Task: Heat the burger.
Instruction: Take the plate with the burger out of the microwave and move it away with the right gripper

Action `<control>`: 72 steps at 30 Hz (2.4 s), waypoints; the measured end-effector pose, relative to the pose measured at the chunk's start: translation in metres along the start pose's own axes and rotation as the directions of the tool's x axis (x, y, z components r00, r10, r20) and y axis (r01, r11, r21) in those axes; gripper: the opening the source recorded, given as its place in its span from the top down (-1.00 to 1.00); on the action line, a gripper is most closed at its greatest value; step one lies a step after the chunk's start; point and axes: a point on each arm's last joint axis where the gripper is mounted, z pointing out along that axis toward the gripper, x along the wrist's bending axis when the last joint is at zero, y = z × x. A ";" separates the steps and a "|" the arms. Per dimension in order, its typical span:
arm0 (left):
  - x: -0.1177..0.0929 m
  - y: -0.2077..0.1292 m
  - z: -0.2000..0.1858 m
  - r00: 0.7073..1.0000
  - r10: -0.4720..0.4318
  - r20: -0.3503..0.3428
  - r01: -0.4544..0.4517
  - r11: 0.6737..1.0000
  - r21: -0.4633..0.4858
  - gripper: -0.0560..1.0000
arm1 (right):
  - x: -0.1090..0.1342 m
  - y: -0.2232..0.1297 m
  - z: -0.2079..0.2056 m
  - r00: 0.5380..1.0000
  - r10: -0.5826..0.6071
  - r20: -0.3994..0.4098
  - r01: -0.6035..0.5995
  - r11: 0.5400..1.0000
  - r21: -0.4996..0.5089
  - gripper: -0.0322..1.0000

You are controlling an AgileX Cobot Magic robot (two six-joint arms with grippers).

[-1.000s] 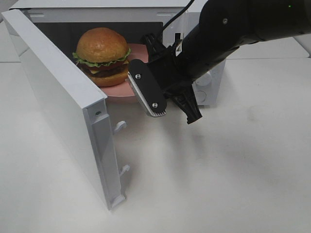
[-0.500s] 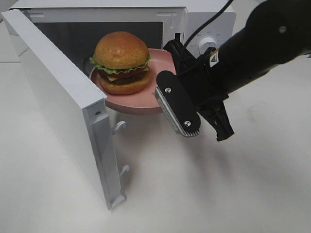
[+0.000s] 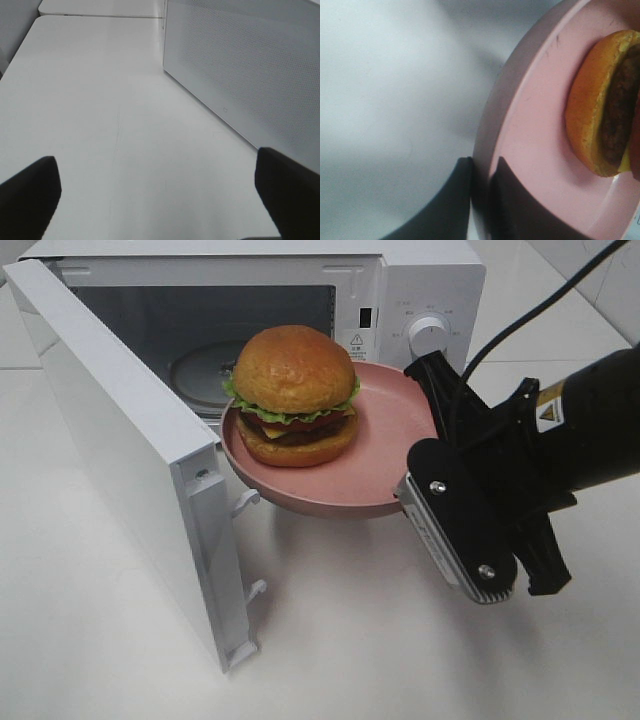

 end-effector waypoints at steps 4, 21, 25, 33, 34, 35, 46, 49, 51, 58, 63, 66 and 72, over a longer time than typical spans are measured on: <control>0.000 0.000 0.000 1.000 0.000 0.000 0.000 1.000 0.000 -0.95 | 0.010 0.000 -0.013 1.000 0.021 0.016 -0.021 1.000 -0.002 0.76; 0.000 0.000 0.000 1.000 0.000 0.000 0.000 1.000 0.000 -0.95 | 0.049 -0.001 -0.061 0.999 0.037 0.019 -0.037 0.999 -0.003 0.76; 0.000 0.000 0.000 1.000 0.000 0.000 0.000 1.000 0.000 -0.95 | 0.058 -0.003 -0.070 0.999 0.048 0.021 -0.049 0.999 0.015 0.76; 0.000 0.000 0.000 1.000 0.000 0.000 0.000 1.000 0.000 -0.95 | 0.067 -0.010 -0.088 0.993 0.113 0.030 -0.115 0.989 0.089 0.76; 0.000 0.000 0.000 1.000 0.000 0.000 0.000 1.000 0.000 -0.95 | 0.068 -0.011 -0.090 0.991 0.126 0.032 -0.129 0.987 0.100 0.76; 0.000 0.000 0.000 1.000 0.000 0.000 0.000 1.000 0.000 -0.95 | 0.069 -0.013 -0.093 0.988 0.148 0.036 -0.152 0.981 0.120 0.76; 0.000 0.000 0.000 1.000 0.000 0.000 0.000 1.000 0.000 -0.95 | 0.073 -0.025 -0.097 0.954 0.291 0.066 -0.298 0.922 0.246 0.76; 0.000 0.000 0.000 1.000 0.000 0.000 0.000 1.000 0.000 -0.95 | 0.074 -0.029 -0.098 0.941 0.329 0.080 -0.337 0.898 0.284 0.76; 0.000 0.000 0.000 1.000 0.000 0.000 0.000 1.000 0.000 -0.95 | 0.074 -0.030 -0.098 0.935 0.344 0.083 -0.353 0.888 0.294 0.76; 0.000 0.000 0.000 1.000 0.000 0.000 0.000 1.000 0.000 -0.95 | 0.078 -0.035 -0.100 0.880 0.461 0.118 -0.471 0.811 0.346 0.76; 0.000 0.000 0.000 1.000 0.000 0.000 0.000 1.000 0.000 -0.95 | 0.078 -0.039 -0.101 0.835 0.524 0.165 -0.545 0.751 0.374 0.76; 0.000 0.000 0.000 1.000 0.000 0.000 0.000 1.000 0.000 -0.95 | 0.079 -0.041 -0.103 0.806 0.557 0.197 -0.586 0.710 0.390 0.76; 0.000 0.000 0.000 1.000 0.000 0.000 0.000 1.000 0.000 -0.95 | 0.080 -0.046 -0.100 0.756 0.608 0.241 -0.644 0.630 0.434 0.76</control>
